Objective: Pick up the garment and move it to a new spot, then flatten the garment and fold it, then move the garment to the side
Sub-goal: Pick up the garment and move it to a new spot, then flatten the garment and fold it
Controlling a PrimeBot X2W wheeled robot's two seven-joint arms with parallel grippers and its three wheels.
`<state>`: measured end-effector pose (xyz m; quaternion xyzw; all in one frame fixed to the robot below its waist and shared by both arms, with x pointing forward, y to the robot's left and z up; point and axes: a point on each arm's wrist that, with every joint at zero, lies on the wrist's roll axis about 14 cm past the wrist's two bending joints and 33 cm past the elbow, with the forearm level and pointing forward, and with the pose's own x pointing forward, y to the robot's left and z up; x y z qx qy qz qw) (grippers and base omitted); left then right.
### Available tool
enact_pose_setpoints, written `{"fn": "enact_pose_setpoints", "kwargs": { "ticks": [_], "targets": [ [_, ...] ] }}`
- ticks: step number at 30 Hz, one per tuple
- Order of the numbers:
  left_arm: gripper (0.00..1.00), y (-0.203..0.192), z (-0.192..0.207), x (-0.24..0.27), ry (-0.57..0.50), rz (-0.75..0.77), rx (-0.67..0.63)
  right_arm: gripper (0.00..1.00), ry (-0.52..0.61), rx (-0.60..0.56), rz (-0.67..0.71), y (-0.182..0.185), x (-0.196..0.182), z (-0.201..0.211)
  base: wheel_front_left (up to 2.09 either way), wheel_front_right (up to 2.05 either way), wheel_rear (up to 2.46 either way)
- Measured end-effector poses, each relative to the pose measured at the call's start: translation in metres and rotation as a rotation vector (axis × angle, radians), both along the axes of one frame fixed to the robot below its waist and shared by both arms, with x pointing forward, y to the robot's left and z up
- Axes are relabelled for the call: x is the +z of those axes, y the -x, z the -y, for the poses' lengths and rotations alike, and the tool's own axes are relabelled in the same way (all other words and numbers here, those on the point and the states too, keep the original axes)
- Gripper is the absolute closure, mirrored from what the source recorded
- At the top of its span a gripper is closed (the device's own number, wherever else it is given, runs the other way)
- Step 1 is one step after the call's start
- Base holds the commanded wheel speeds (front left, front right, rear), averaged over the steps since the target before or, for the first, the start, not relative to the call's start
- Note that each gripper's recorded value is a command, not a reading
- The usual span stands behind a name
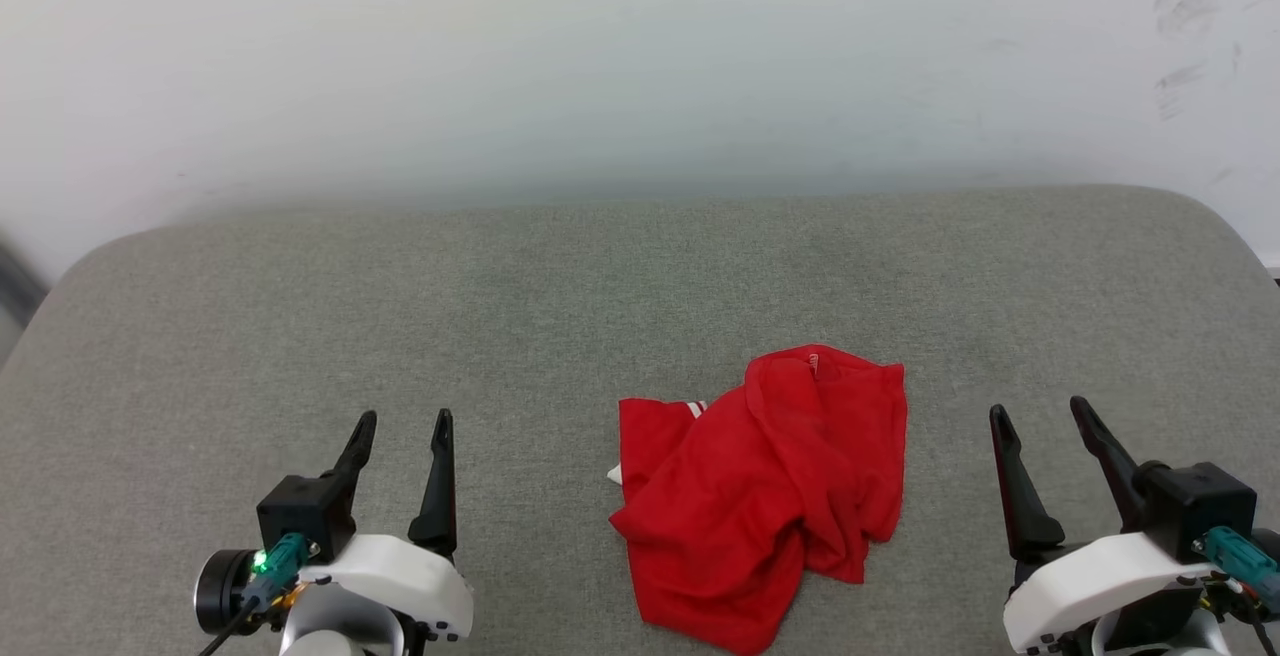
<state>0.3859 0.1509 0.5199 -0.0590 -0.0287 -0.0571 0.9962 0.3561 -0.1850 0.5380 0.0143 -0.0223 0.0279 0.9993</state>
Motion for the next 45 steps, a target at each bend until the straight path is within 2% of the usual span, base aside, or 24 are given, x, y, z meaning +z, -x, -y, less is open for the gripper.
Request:
{"fn": "enact_pose_setpoints", "kwargs": {
  "ticks": [12, 17, 21, 25, 30, 36, 43, 44, 45],
  "targets": [
    [0.0, 0.002, -0.001, 0.001, -0.003, 0.0, 0.001, 0.0, -0.018, -0.005, -0.048, -0.001, -0.012, 0.002, 0.0, 0.0, 0.0],
    [0.0, 0.001, -0.002, 0.002, 0.001, 0.004, 0.006, 0.0, -0.069, -0.051, -0.198, -0.007, -0.042, 0.018, 0.0, 0.0, 0.0],
    [0.0, -0.003, -0.005, 0.008, -0.001, 0.023, 0.014, 0.0, -0.091, -0.053, -0.32, -0.027, -0.058, 0.02, 0.0, 0.0, 0.0],
    [0.0, -0.012, -0.006, 0.012, -0.004, 0.044, 0.013, 0.0, -0.116, -0.015, -0.516, -0.048, -0.085, 0.008, 0.0, 0.0, 0.0],
    [0.0, -0.02, -0.012, 0.006, -0.005, 0.032, 0.028, 0.0, -0.092, 0.058, -0.765, -0.065, -0.12, -0.009, 0.0, 0.0, 0.0],
    [0.0, -0.03, -0.024, -0.008, -0.002, -0.002, 0.064, 0.0, -0.073, 0.141, -0.876, -0.089, -0.142, -0.035, 0.0, 0.0, 0.0],
    [0.0, -0.034, -0.031, -0.023, -0.003, -0.04, 0.08, 0.0, -0.092, 0.189, -1.003, -0.091, -0.173, -0.048, 0.0, 0.0, 0.0],
    [0.0, -0.033, -0.031, -0.022, -0.003, -0.039, 0.08, 0.51, -0.096, 0.19, -1.011, -0.09, -0.174, -0.048, 0.0, 0.0, 0.0],
    [0.0, -0.033, -0.031, -0.022, -0.001, -0.037, 0.078, 0.89, -0.1, 0.193, -1.016, -0.09, -0.174, -0.049, 0.0, 0.0, 0.0]
  ]
}}
